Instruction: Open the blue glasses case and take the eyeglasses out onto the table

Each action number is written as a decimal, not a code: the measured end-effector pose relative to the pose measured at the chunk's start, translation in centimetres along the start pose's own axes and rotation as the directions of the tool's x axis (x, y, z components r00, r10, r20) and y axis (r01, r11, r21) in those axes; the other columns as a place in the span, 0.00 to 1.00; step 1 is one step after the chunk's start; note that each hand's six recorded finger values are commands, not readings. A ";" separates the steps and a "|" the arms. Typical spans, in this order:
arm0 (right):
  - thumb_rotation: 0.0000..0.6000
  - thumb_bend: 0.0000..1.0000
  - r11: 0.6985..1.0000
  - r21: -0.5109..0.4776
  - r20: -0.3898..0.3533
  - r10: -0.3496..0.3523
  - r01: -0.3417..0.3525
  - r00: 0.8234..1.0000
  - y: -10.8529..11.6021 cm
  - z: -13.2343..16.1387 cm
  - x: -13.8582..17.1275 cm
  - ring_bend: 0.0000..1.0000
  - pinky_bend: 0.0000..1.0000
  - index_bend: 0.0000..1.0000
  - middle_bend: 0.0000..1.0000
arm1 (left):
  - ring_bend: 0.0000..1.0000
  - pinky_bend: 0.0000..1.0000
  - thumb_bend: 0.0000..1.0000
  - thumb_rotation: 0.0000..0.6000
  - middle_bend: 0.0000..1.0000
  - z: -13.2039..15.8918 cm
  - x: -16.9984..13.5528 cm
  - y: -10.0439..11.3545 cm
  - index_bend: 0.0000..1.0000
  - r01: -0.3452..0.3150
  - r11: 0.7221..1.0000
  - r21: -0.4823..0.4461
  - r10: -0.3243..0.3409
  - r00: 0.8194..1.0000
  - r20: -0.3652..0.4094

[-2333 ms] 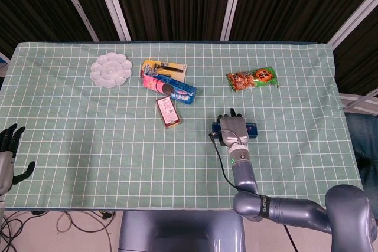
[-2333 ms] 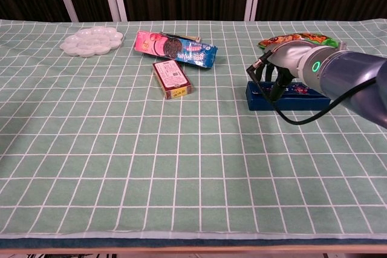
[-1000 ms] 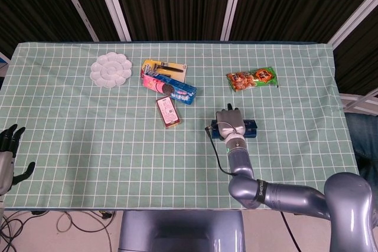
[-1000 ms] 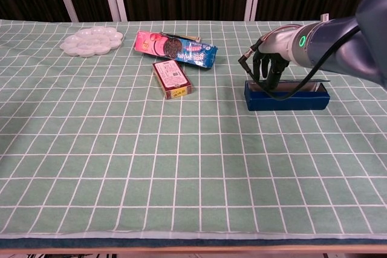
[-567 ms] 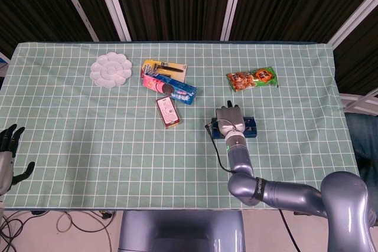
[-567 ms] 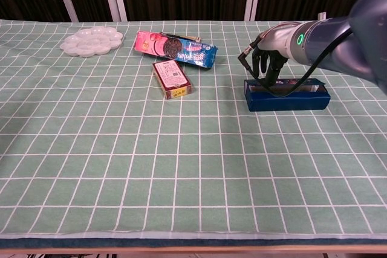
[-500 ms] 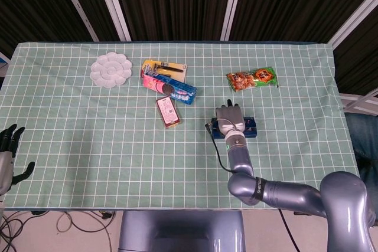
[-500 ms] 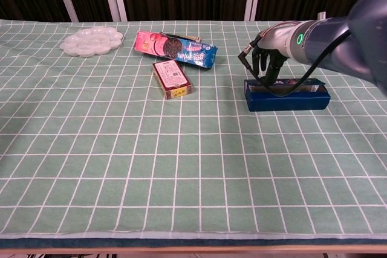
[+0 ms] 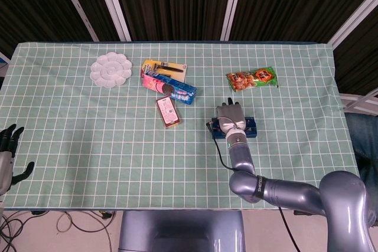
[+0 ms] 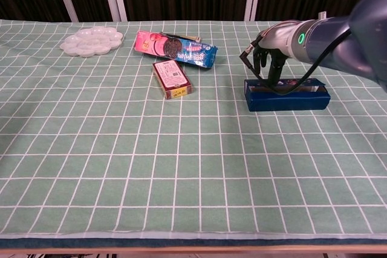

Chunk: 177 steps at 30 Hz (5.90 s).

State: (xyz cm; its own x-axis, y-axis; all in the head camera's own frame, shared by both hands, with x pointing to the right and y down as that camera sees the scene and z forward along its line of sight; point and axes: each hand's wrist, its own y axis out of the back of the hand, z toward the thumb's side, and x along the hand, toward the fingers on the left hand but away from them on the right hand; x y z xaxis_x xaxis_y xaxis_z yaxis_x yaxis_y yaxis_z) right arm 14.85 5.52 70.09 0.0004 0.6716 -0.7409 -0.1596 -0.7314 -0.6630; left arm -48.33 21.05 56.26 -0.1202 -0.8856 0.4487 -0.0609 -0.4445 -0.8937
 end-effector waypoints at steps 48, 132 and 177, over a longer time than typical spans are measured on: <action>1.00 0.29 0.978 -0.085 0.136 -0.179 0.191 0.974 0.0 -3.1 -2.9 0.04 0.20 0.34 0.21 | 0.00 0.00 0.30 1.00 0.00 -0.2 0.0 0.2 0.05 -0.005 1.000 -0.003 0.005 1.000 -0.009; 1.00 0.23 0.980 -0.090 0.147 -0.165 0.180 0.975 -5.3 -11.6 3.5 0.00 0.20 0.18 0.06 | 0.00 0.00 0.30 1.00 0.00 -0.2 -0.2 0.2 0.05 -0.016 1.000 0.010 0.016 1.000 -0.018; 1.00 0.23 0.930 -0.277 0.228 -0.181 0.242 0.957 -5.5 -12.0 0.2 0.00 0.20 0.18 0.07 | 0.00 0.00 0.30 1.00 0.00 -0.3 -0.1 0.3 0.05 -0.021 1.000 0.008 0.021 0.999 -0.030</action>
State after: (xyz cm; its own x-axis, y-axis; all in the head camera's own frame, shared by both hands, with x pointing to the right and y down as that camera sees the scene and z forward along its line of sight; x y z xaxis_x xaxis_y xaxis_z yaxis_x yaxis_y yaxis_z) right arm 27.55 8.28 72.30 -0.1964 0.8017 -0.5645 0.1249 -0.5506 -0.8254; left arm -48.65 21.08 55.96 -0.1510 -0.8903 0.4295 -0.0501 -0.4271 -0.9028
